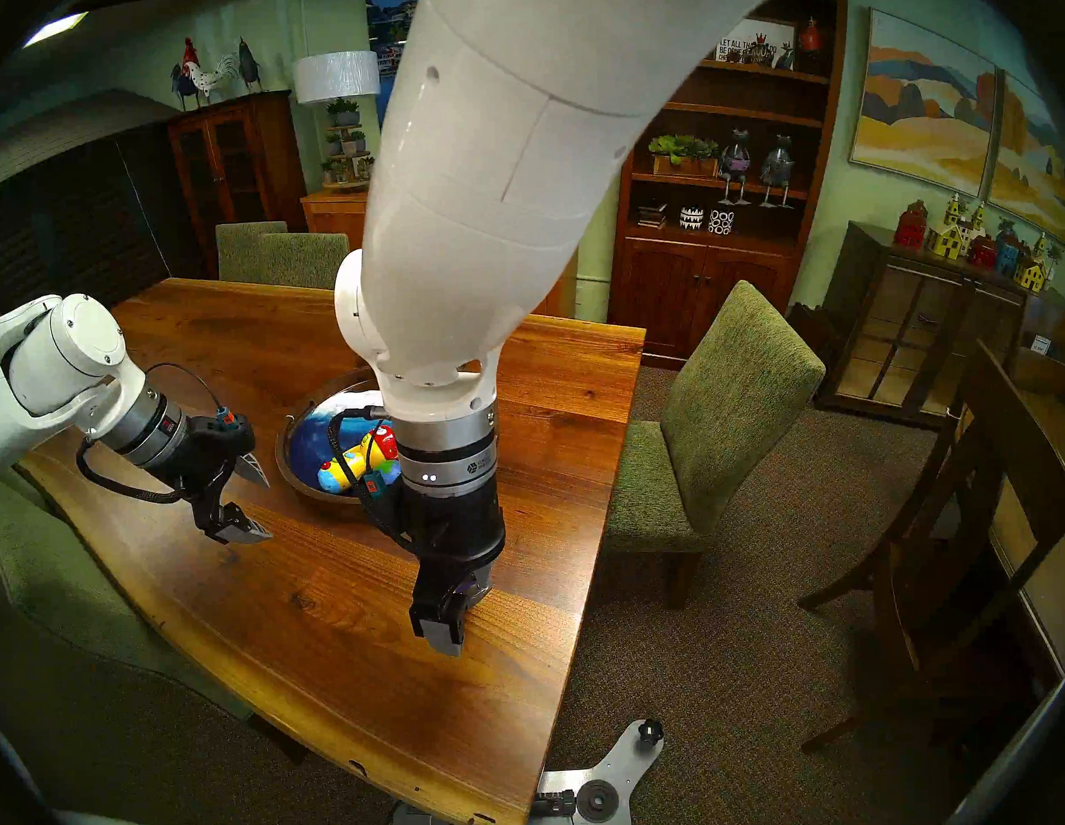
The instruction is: Put toys in center tray
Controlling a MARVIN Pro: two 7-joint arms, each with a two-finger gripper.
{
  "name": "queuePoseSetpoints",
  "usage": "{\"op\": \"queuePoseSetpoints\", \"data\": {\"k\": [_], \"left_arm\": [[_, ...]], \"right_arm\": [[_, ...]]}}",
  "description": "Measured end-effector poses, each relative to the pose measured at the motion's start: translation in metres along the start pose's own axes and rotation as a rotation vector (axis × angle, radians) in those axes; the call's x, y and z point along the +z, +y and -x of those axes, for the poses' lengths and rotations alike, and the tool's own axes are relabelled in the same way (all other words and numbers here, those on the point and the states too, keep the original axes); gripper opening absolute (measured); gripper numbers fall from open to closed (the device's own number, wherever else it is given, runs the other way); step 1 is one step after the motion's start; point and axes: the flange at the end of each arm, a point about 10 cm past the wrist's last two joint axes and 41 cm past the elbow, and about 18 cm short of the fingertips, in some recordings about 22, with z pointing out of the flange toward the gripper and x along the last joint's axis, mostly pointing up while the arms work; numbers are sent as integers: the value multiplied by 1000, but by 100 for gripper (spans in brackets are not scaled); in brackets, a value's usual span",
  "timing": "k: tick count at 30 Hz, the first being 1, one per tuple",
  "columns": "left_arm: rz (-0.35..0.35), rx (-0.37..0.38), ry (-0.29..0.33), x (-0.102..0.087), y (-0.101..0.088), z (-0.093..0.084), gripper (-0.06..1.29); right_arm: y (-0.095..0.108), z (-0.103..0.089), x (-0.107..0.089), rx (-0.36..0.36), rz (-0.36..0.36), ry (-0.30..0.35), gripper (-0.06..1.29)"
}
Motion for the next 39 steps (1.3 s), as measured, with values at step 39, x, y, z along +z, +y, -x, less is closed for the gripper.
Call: {"op": "queuePoseSetpoints", "data": {"k": [39], "left_arm": [[8, 7, -2, -6, 1, 0, 123]], "right_arm": [[32, -1, 27, 189, 249, 292, 123]]}}
